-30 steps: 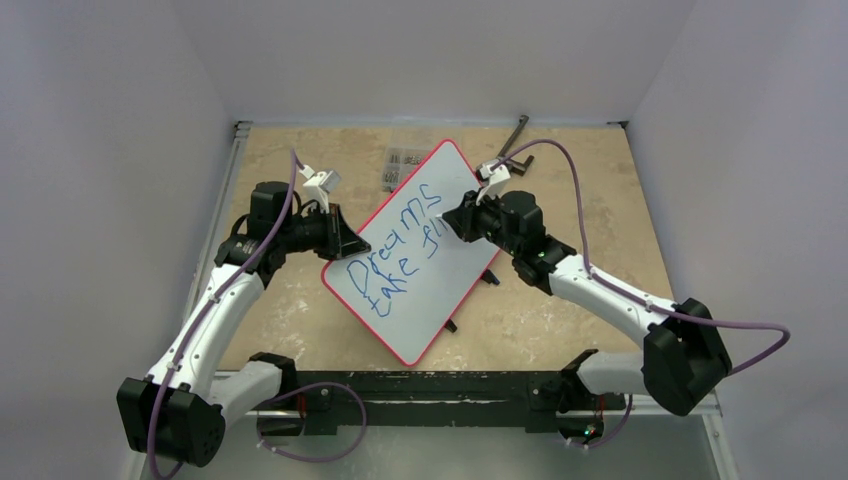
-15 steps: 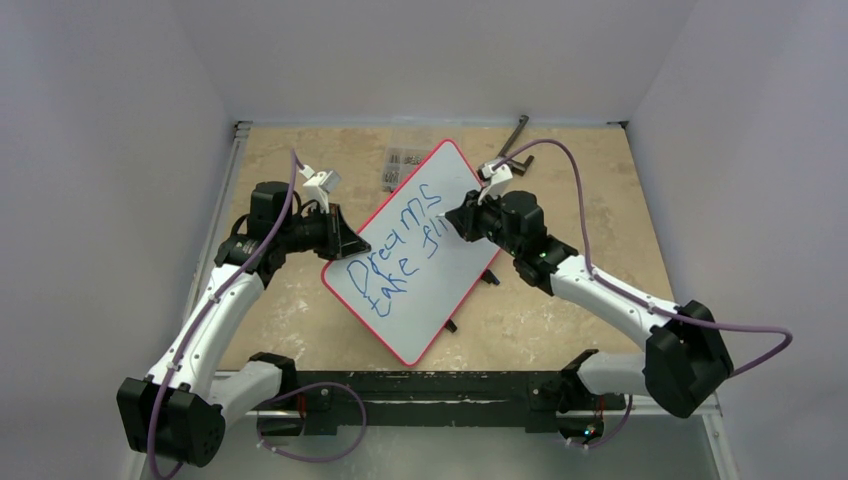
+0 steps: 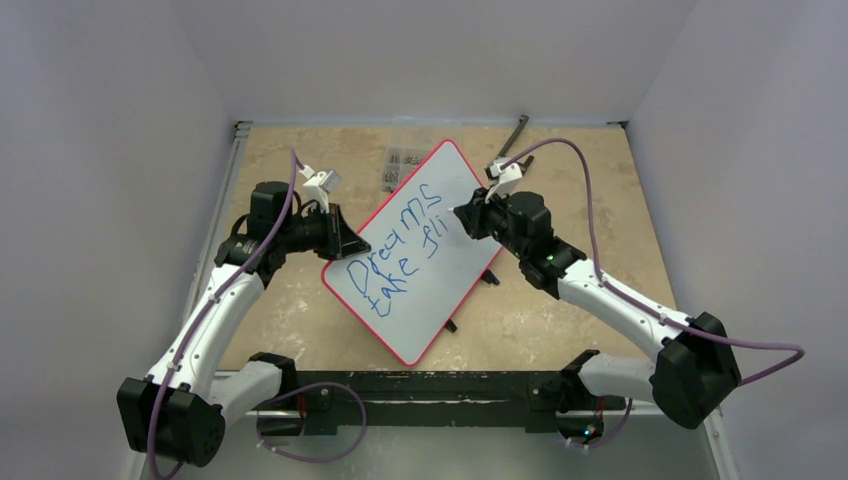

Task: Write a sentence on the whiteboard

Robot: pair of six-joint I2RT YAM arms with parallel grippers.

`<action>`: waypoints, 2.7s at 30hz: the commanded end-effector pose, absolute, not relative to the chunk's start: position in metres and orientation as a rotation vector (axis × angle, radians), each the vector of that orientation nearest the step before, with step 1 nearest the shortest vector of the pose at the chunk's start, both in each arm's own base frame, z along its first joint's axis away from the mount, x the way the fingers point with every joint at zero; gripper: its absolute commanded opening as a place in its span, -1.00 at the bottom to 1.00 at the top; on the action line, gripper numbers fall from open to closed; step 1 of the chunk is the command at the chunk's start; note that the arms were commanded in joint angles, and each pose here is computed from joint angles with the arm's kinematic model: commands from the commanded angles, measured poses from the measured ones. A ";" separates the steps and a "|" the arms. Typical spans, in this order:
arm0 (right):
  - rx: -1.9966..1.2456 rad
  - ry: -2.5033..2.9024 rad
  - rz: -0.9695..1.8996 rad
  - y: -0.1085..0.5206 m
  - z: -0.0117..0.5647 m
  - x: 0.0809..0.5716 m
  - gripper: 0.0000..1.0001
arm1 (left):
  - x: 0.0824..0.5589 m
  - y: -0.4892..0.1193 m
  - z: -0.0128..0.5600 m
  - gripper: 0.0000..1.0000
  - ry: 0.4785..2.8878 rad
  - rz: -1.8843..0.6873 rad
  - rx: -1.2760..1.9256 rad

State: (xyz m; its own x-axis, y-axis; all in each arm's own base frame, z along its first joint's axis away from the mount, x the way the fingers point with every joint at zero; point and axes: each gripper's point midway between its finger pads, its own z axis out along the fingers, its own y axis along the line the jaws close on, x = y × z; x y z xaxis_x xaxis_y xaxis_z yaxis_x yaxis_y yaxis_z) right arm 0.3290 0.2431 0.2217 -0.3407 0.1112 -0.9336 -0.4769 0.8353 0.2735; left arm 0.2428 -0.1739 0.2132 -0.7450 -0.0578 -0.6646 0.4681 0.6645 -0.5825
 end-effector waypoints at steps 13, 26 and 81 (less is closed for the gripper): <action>-0.224 1.802 0.484 0.233 0.235 0.356 -1.00 | 0.252 -0.160 0.198 -1.00 2.216 -0.850 0.394; -0.354 1.793 0.565 0.258 0.231 0.355 -1.00 | 0.252 -0.160 0.197 -1.00 2.218 -0.851 0.393; -0.334 1.898 0.544 0.253 0.197 0.351 -1.00 | 0.253 -0.159 0.196 -1.00 2.221 -0.844 0.391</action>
